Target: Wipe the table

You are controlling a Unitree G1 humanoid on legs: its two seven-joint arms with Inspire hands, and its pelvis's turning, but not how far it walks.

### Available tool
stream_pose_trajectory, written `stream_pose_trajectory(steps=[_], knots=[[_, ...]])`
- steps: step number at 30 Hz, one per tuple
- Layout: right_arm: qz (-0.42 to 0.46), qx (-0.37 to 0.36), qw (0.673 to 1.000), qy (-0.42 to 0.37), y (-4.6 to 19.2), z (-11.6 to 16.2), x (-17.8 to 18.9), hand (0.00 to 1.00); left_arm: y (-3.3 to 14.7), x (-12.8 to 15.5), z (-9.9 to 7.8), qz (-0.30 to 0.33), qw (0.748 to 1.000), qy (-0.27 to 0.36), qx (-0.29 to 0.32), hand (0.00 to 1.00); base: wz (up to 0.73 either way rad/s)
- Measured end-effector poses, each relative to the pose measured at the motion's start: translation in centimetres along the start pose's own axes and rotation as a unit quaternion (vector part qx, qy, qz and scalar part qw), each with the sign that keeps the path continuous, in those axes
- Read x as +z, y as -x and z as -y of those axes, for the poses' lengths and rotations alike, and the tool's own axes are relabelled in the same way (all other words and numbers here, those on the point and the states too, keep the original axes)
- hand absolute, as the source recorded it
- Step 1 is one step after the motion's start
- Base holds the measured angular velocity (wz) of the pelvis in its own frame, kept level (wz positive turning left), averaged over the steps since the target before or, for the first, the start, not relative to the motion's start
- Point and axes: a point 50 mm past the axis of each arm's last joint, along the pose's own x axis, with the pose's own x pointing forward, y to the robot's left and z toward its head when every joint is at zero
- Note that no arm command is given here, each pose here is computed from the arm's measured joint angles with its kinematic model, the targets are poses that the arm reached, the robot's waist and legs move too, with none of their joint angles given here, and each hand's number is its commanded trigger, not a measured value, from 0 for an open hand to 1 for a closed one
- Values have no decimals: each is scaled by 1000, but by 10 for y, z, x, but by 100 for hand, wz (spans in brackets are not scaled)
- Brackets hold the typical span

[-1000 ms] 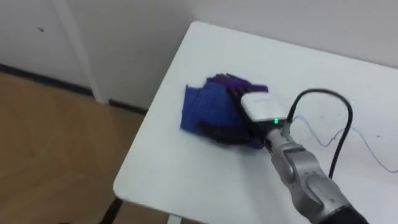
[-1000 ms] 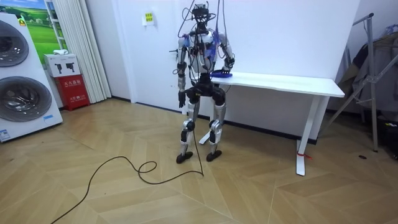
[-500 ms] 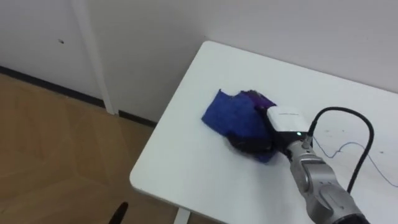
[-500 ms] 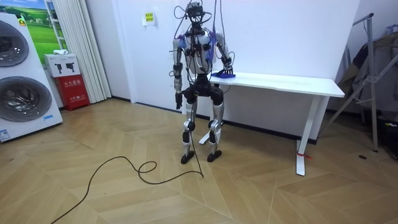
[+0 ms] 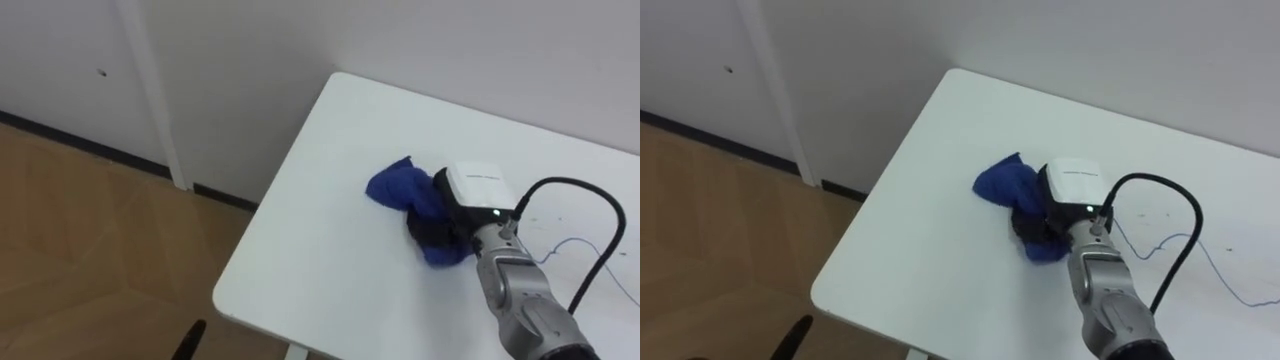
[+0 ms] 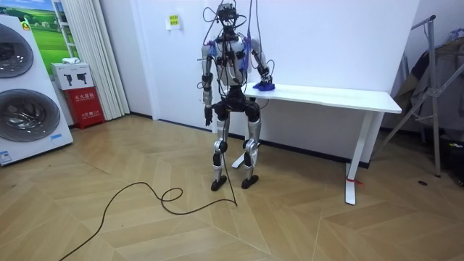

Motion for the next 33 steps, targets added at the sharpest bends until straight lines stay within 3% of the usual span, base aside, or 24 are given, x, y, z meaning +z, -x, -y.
stream_pose_trajectory(steps=[9,18,24,27,30,33], knots=[[-7,0,999,-35,1,-1,0,100,0,0,1,0,1000,10,-2,0,0],[-28,25,990,-134,-2,3,12,100,0,2,5,1,1000,19,-1,0,-7],[-55,24,976,-208,-3,-1,-6,100,1,-2,0,-6,998,58,16,0,5],[-110,11,956,-272,2,-12,-34,100,2,-17,-10,-26,995,87,36,0,19],[-237,-14,910,-339,21,-26,-90,100,10,-52,-25,-68,988,120,68,0,22],[-355,-27,868,-345,62,-42,-150,100,19,-84,-37,-113,978,147,98,0,17]])
